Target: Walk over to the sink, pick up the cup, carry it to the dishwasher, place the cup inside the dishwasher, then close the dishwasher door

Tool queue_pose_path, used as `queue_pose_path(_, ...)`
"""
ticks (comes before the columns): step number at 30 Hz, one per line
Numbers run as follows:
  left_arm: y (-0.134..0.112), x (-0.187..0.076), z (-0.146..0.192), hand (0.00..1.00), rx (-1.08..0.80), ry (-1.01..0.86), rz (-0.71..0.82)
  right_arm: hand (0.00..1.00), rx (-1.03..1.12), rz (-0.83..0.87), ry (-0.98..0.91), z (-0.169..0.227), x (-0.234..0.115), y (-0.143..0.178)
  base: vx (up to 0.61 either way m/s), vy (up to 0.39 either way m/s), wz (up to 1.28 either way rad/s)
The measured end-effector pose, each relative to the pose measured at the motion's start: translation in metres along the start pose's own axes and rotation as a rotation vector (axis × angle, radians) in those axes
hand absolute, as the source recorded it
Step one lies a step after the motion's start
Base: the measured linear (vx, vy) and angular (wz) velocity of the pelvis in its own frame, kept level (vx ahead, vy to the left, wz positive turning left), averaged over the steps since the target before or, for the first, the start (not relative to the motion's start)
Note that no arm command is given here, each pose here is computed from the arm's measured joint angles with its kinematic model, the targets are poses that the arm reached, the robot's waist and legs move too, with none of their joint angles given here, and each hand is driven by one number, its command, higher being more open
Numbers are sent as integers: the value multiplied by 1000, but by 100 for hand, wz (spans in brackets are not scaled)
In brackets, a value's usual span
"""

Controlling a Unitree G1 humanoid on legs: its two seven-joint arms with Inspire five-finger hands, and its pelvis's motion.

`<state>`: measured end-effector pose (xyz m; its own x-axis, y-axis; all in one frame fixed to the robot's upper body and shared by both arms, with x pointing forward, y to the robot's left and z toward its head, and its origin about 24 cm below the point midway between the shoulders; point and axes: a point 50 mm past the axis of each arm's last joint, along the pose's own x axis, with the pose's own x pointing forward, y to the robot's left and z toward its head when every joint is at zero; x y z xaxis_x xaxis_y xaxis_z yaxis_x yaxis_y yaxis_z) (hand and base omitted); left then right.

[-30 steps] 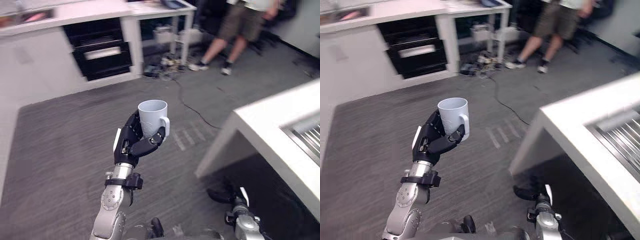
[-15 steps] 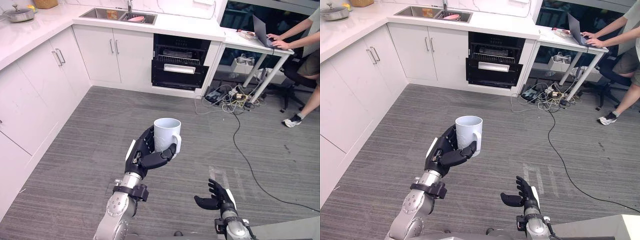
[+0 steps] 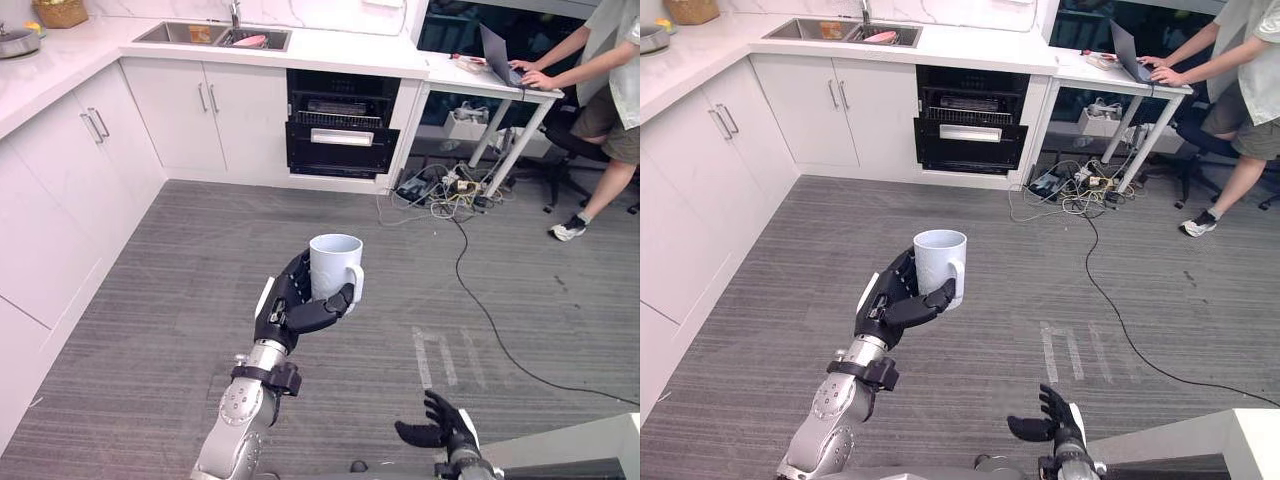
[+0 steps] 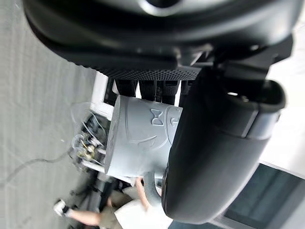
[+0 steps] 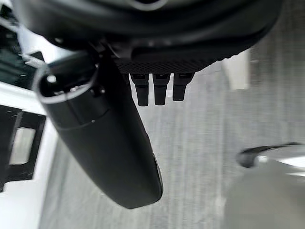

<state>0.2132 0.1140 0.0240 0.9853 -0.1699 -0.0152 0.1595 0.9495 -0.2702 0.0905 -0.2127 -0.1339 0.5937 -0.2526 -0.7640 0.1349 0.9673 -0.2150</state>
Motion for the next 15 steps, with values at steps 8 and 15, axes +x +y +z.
queue_pose_path(8,32,-5,9,30,12,-32,203,90,18,-17,-177,54,12,0,2,46,28)
queue_pose_path(15,32,-19,16,30,-10,-61,236,90,21,-24,-293,87,13,5,130,150,44)
